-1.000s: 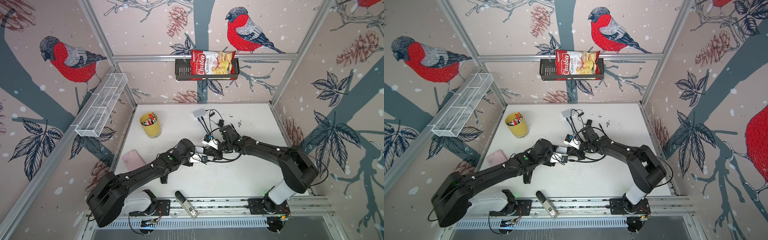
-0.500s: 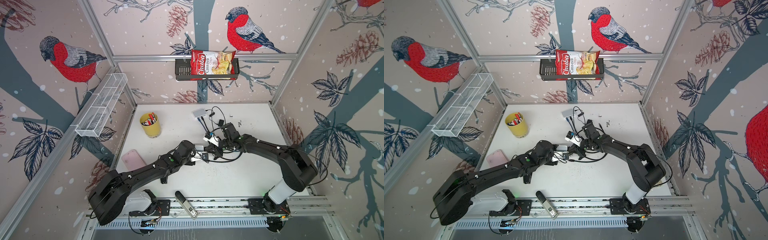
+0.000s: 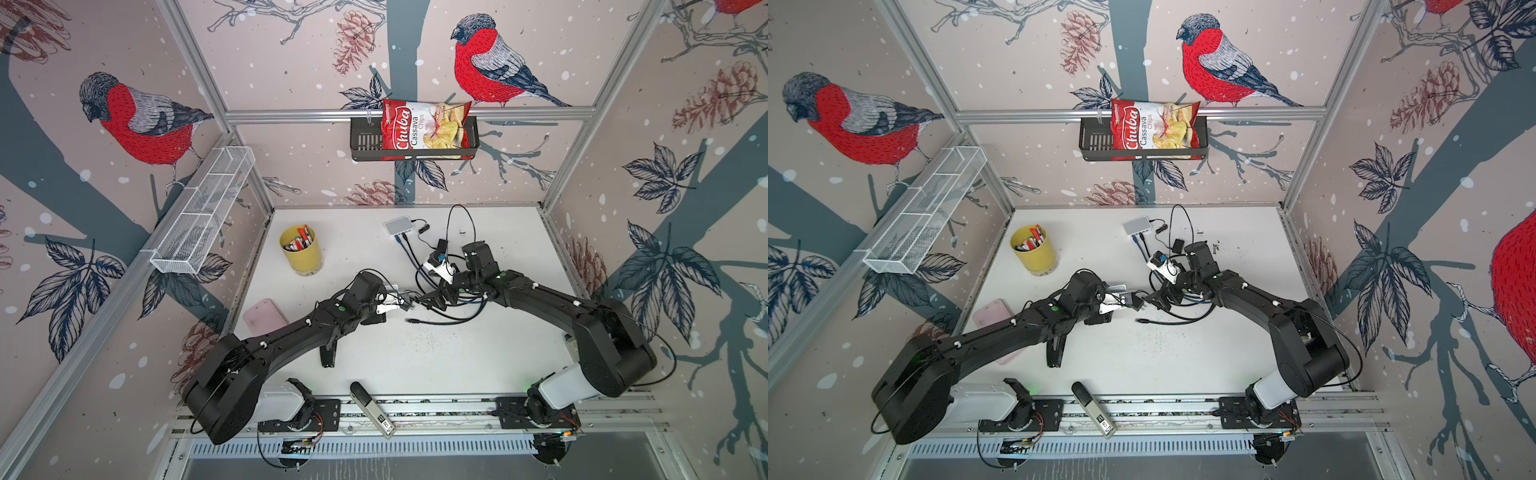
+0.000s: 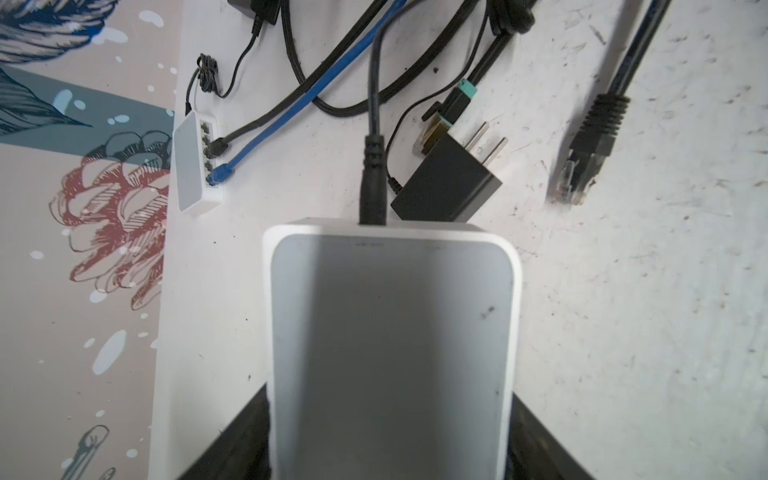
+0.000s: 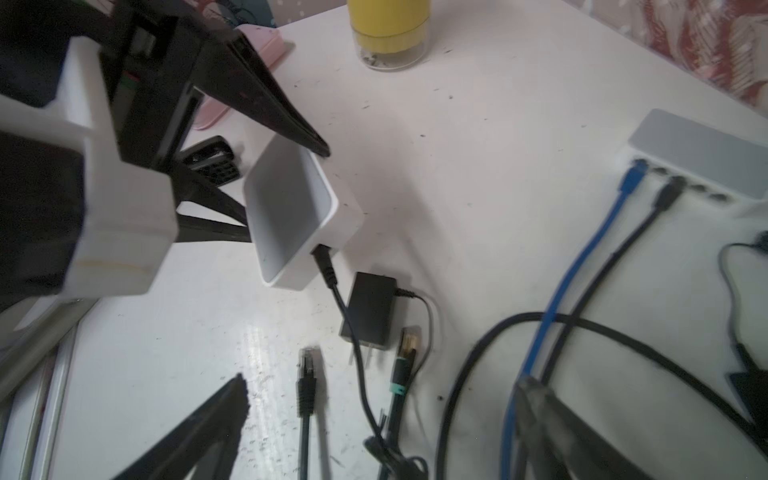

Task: Insert the plug into the switch port
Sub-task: 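Release the plug and draw back the right gripper while the left holds the router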

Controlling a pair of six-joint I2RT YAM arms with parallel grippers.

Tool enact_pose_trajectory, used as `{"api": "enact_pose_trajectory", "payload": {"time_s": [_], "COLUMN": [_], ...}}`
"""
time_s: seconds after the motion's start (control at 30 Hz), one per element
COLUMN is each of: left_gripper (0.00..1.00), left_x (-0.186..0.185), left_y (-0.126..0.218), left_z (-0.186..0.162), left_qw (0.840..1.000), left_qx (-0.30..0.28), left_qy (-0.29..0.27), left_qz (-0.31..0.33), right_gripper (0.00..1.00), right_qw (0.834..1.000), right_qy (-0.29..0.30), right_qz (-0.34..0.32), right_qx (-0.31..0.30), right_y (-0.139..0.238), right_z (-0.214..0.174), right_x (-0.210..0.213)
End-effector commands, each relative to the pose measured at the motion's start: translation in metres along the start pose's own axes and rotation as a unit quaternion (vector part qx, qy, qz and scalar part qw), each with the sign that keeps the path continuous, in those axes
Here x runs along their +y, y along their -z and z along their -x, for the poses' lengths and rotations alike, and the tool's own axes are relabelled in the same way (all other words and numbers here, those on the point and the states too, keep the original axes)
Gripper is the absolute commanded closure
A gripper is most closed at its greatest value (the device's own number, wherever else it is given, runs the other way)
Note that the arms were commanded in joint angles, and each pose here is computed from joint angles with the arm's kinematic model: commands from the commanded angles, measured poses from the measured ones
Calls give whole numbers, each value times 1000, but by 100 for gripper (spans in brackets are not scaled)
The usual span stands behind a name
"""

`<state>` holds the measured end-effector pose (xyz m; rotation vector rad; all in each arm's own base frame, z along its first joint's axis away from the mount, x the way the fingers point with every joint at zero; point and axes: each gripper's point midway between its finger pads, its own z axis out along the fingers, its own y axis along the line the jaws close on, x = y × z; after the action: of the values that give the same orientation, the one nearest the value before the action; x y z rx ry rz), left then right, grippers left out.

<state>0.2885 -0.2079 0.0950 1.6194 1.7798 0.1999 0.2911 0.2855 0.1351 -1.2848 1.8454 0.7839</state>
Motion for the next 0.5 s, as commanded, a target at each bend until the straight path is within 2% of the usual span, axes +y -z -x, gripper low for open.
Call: {"api": "enact_pose_trajectory", "payload": {"time_s": [0.0,0.17,0.3,0.47], "left_gripper": [36,35,35,34], "left_x": [8,22,32,41], "left_y": [-5,-15,-21,-35], "left_z": [-4,-6,-2,-4], "left_qw": [998,992,983,964], "left_qx": [15,29,22,44], "left_qy": [61,125,181,257], "left_qz": [-2,-6,-18,-42], "right_gripper": [1,1,1,1], "right_qw": [996,979,965,967], "right_qy": [-18,-64,-97,-111], "right_qz": [-72,-181,-225,-195], "right_qx": [-39,-66,-93,-117], "right_y": [11,28,39,43], "right_z": [16,21,22,25], "right_x": [-27,-62,-75,-71]}}
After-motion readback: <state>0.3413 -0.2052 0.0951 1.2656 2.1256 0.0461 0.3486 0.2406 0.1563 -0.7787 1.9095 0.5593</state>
